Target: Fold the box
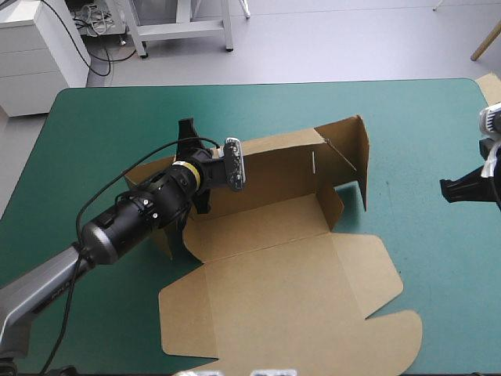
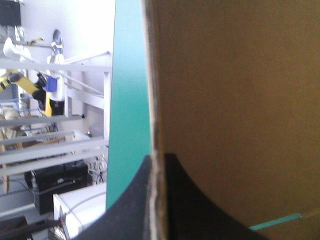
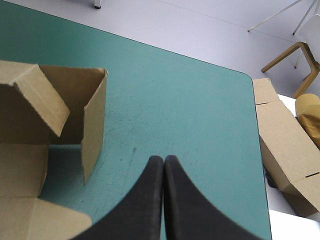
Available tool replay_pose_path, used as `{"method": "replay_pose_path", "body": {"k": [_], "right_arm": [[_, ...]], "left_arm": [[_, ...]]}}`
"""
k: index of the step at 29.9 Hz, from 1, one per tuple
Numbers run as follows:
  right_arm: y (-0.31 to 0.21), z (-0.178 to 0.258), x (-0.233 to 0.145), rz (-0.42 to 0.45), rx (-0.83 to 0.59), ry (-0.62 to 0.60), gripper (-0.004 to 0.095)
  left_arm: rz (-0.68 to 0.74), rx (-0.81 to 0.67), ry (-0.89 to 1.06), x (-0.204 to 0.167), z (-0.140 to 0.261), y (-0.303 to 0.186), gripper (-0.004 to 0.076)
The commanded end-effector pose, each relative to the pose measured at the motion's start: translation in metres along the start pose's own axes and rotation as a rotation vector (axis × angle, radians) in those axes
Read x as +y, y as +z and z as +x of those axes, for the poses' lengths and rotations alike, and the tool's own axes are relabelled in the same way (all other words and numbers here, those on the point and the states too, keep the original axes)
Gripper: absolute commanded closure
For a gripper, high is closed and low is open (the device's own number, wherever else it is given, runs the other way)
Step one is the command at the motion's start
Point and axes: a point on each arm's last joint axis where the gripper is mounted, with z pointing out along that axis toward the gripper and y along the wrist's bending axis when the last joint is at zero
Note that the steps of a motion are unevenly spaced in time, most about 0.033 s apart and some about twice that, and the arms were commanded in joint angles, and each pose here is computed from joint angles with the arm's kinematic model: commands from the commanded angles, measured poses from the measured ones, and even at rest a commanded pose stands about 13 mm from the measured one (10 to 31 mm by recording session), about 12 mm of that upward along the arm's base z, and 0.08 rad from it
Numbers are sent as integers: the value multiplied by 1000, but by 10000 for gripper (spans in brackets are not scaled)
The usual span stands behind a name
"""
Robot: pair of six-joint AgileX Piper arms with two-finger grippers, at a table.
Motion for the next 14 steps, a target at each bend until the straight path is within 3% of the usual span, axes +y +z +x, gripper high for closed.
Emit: {"method": "replay_pose_path", "body": {"k": [1, 14], "right_arm": [[-9, -9, -5, 31, -92, 17, 929], [-9, -9, -5, 30, -92, 35, 929]], "left_arm": [[-115, -139, 39, 6, -3, -24, 731], [-214, -233, 135, -18, 16, -48, 731]]}}
